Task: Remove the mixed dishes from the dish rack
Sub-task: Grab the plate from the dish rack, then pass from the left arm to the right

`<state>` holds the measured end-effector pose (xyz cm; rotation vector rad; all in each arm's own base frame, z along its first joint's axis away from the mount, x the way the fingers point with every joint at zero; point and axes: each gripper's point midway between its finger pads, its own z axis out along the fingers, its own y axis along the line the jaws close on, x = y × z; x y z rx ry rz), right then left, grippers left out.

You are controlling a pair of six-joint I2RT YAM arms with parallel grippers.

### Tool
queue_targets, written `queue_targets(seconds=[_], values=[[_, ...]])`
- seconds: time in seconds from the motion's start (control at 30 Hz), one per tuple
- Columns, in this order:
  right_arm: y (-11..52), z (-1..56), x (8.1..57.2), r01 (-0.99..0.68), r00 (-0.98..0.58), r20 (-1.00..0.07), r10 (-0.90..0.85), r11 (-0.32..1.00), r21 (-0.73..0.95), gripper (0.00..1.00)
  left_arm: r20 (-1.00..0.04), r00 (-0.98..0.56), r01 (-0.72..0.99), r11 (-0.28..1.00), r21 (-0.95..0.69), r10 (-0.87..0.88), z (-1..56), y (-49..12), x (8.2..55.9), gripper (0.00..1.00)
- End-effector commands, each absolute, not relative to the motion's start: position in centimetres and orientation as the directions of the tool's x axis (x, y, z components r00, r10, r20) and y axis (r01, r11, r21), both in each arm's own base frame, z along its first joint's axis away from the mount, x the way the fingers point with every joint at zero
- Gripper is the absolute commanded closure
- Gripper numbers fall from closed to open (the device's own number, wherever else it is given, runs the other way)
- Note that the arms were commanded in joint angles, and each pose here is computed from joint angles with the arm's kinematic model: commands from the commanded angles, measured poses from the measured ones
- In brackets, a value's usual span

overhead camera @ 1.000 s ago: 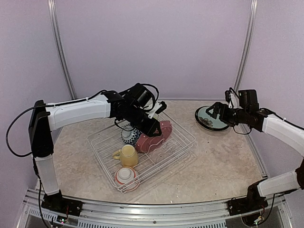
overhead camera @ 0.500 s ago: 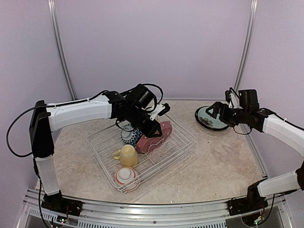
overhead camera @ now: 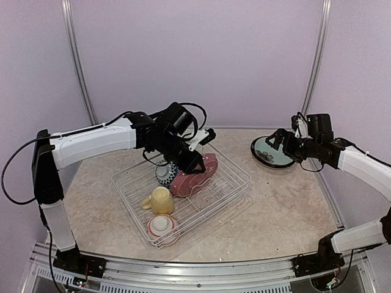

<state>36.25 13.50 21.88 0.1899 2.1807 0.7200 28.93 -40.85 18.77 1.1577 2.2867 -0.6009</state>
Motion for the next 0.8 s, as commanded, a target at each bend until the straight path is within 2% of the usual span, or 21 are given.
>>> queue_targets(seconds=[0.0, 0.3, 0.43, 0.77], values=[[14.0, 22.6, 36.5, -0.098, -0.659, -0.652, 0.374, 0.817, 0.568, 0.00, -0.734, -0.481, 0.809, 0.566, -0.159, 0.480, 26.3, -40.2, 29.1, 1.00], [16.0, 22.7, 36.2, -0.125, -0.678, -0.635, 0.370, 0.794, 0.596, 0.00, -0.811, -0.428, 0.816, 0.555, -0.158, 0.399, 30.8, -39.8, 28.7, 1.00], [17.9, 22.7, 36.4, -0.153, -0.693, -0.632, 0.347, 0.785, 0.600, 0.00, -0.842, -0.370, 0.828, 0.550, -0.107, 0.393, 32.6, -40.0, 28.3, 1.00], [20.3, 23.4, 36.3, -0.222, -0.691, -0.649, 0.318, 0.760, 0.610, 0.00, -0.910, -0.185, 0.878, 0.478, 0.017, 0.371, 39.0, -41.6, 23.6, 1.00]])
